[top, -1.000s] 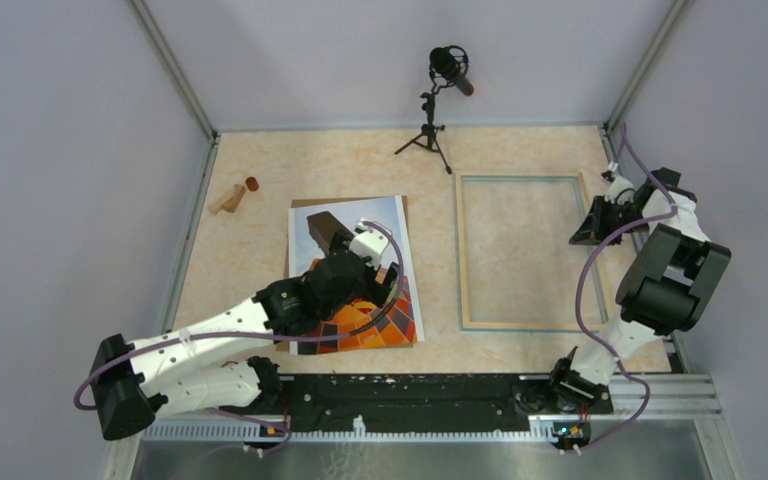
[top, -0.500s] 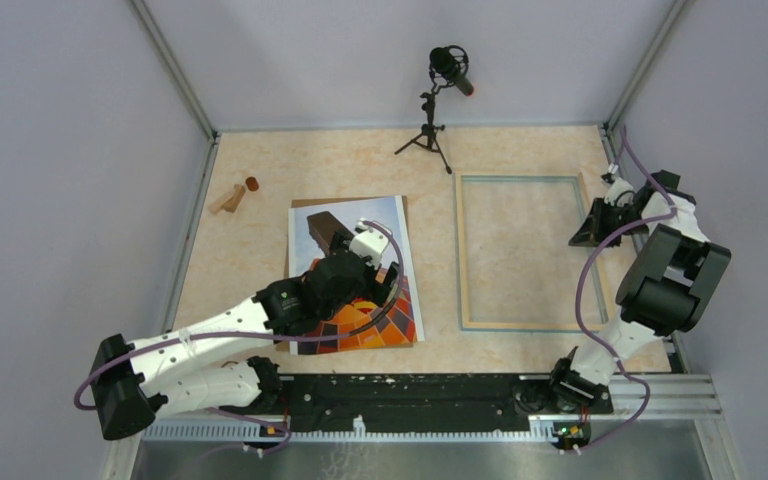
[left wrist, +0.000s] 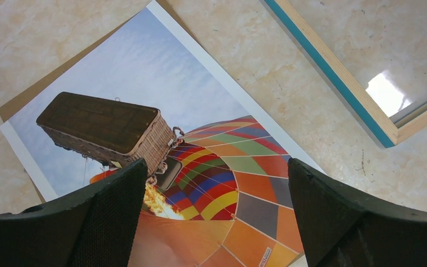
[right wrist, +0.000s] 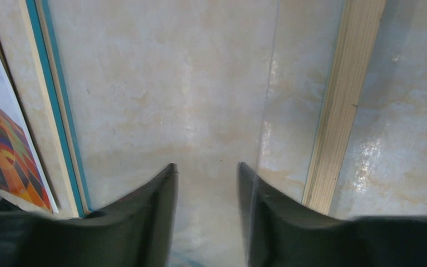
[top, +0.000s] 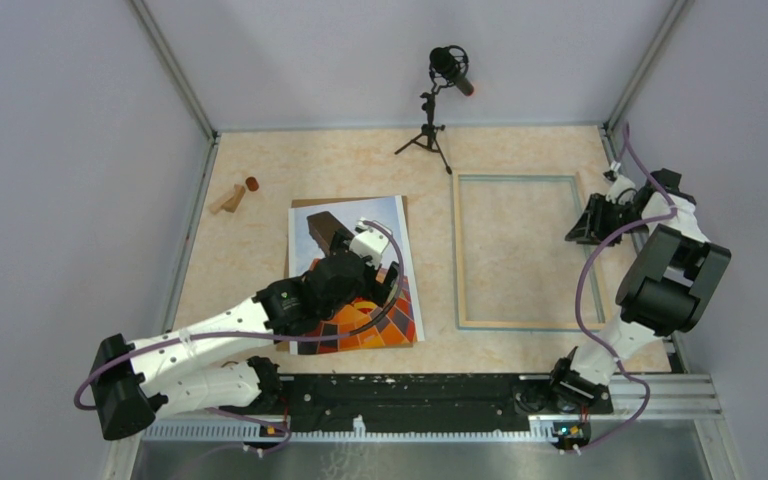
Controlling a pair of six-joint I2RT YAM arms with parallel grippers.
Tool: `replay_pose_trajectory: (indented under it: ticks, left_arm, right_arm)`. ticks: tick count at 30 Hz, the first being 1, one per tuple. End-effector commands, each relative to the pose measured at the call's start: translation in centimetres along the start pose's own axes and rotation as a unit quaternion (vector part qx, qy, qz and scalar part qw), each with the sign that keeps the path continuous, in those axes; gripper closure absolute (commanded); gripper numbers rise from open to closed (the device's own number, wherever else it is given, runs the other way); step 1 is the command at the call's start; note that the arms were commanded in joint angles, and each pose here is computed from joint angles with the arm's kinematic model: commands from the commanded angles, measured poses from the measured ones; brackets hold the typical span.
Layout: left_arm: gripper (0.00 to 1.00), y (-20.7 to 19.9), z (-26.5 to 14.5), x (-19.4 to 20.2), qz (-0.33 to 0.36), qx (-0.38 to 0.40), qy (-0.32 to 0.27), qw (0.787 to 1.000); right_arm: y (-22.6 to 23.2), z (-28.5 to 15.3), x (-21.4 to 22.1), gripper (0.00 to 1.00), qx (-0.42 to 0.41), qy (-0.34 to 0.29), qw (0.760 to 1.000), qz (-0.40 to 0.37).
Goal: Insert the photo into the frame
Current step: Place the photo frame item in the photo frame.
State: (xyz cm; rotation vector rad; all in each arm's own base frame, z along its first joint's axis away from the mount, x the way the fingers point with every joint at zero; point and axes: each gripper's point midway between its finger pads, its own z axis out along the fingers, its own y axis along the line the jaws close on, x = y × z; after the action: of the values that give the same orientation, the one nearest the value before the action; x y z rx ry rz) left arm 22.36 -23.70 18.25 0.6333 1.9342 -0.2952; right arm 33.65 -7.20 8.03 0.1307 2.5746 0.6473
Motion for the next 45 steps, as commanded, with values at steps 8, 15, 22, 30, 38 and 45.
replay_pose_trajectory:
  ticks: [8, 15, 22, 30, 38, 45]
  left_arm:
    - [0.02, -0.1, -0.2, -1.3, -0.015, 0.005, -0.029, 0.999]
    - [0.02, 0.0, -0.8, -2.2, -0.022, 0.011, -0.045, 0.999]
    - [0.02, 0.8, -2.0, -3.5, -0.031, 0.007, -0.073, 0.997]
    - [0.02, 3.4, -2.9, -4.8, -0.045, -0.027, -0.1, 0.994]
    - [0.02, 3.7, -2.4, -4.0, -0.037, -0.037, -0.086, 0.995]
    - [0.02, 4.3, -1.7, -3.4, -0.036, -0.05, -0.074, 0.995]
  right_arm:
    - [-0.2, -2.8, -3.0, 0.01, 0.065, -0.078, 0.995, -0.006]
    - [-2.5, -6.8, -3.7, 0.01, 0.212, -0.119, 0.969, 0.045]
    - [0.3, -6.3, -7.4, 0.01, 0.162, -0.215, 0.956, 0.113]
    - [3.9, 1.2, -12.8, 0.01, 0.095, -0.187, 0.972, 0.108]
    - [3.7, 10.2, -18.4, 0.01, 0.249, -0.162, 0.952, 0.071]
    - [6.4, 14.6, -21.0, 0.03, 0.278, -0.17, 0.945, 0.011]
